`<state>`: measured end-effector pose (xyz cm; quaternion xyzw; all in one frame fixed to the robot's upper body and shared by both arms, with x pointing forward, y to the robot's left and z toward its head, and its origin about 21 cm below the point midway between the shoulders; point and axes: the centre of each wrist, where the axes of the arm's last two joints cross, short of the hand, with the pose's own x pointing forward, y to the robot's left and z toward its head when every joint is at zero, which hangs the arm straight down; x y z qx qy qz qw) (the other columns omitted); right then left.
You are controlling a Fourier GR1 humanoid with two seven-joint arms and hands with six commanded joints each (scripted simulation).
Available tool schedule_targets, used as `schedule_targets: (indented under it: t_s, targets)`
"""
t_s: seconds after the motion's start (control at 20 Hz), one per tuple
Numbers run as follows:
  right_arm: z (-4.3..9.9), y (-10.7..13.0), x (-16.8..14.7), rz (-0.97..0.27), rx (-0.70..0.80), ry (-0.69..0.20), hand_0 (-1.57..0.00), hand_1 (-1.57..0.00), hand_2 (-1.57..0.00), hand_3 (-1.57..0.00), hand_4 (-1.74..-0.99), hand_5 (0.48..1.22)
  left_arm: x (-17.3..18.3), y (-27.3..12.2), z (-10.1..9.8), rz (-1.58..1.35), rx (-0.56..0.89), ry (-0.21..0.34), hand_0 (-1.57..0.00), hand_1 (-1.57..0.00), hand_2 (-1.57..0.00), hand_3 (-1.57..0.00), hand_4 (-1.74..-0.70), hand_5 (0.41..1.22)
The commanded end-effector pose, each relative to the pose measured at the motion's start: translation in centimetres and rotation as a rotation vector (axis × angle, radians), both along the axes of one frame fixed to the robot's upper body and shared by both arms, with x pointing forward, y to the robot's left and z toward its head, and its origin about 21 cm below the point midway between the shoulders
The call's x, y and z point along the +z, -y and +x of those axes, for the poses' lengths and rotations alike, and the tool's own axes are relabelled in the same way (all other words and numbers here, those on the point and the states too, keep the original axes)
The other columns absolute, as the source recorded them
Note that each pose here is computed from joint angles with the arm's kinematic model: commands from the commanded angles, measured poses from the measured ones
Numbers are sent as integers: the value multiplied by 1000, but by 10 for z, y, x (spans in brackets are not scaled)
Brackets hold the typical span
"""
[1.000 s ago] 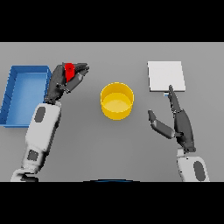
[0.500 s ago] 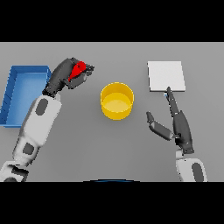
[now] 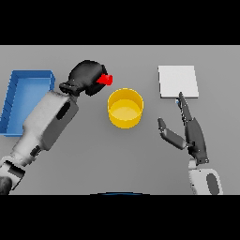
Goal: Pick up the red beaker and tilt it to pour out 1 green nut into yellow bowl. Pick up the yellow bowl and place it on the metallic measuring scale.
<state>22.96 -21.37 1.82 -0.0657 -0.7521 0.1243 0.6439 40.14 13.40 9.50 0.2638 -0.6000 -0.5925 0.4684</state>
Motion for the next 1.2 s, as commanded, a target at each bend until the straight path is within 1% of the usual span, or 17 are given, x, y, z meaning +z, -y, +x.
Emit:
schedule_targets:
  t_s: [0.0, 0.05, 0.1, 0.2, 0.3, 0.4, 0.45, 0.55, 0.7, 0.8, 0.95, 1.0, 1.05, 1.1, 1.15]
  targets:
    - [-1, -1, -1, -4, 3, -2, 1, 1, 1, 1, -1187, 676, 1, 7, 1, 61, -17, 4, -1571, -1571, -1571, -1571, -1741, 1197]
    - [-2, 3, -1, -2, -5, -6, 1, 1, 1, 1, -1191, 675, 0, 11, 2, 136, -39, 0, -1571, -1571, -1571, -1571, -1689, 1202]
    - [-3, 3, 1, 10, -6, 0, 1, 1, 1, 1, -1190, 675, 4, 15, 4, 194, -50, 10, -1571, -1571, -1571, -1492, -1698, 1205]
    - [-2, 0, -2, 29, -9, -28, 1, 1, 1, 1, -1195, 671, 13, 23, 7, 313, -112, 39, -1571, -1571, -1571, -1383, -1710, 1211]
    - [-3, -4, -6, 59, -3, -38, 1, 1, 1, 1, -1197, 659, 21, 29, 9, 430, -160, 55, -1571, -1571, -1571, -1349, -1717, 1215]
    - [-2, -1, -8, 63, -14, -39, 1, 1, 1, 1, -1206, 639, 25, 37, 9, 516, -205, 66, -1571, -1571, -1571, -1295, -1719, 1217]
    - [-4, -1, -7, 76, -13, -37, 1, 1, 1, 1, -1212, 631, 24, 40, 9, 553, -247, 67, -1571, -1571, -1571, -1350, -1721, 1218]
    - [-3, -2, -6, 50, -25, -20, 1, 1, 1, 1, -1221, 617, 23, 48, 10, 625, -295, 87, -1571, -1571, -1571, -1429, -1725, 1219]
    - [-3, -1, -6, 29, -42, -3, 1, 1, 1, 1, -1213, 591, 27, 61, 11, 737, -350, 138, -1571, -1571, -1571, -1499, -1730, 1220]
    - [-2, -4, -7, 36, -42, -6, 1, 1, 1, 1, -1193, 578, 29, 63, 14, 809, -394, 166, -1571, -1571, -1571, -1525, -1733, 1220]
    - [-2, -2, -8, 24, -44, 6, 1, 1, 1, 1, -1160, 569, 32, 72, 13, 932, -432, 238, -1571, -1571, -1571, -1547, -1737, 1221]
    - [-1, -5, -9, 32, -41, 11, 1, 1, 1, 1, -1152, 567, 31, 76, 12, 964, -448, 246, -1571, -1571, -1571, -1552, -1738, 1221]
    - [0, 0, -7, 39, -49, 2, 1, 1, 1, 1, -1148, 566, 31, 77, 11, 1001, -469, 255, -1571, -1571, -1571, -1556, -1738, 1221]
    - [0, -3, -6, 49, -44, 6, 1, 1, 1, 1, -1147, 566, 33, 75, 12, 1027, -491, 266, -1571, -1571, -1571, -1559, -1738, 1221]
    - [-1, -4, -4, 47, -38, 17, 1, 1, 1, 1, -1135, 567, 29, 79, 11, 1055, -499, 289, -1571, -1571, -1571, -1561, -1737, 1221]
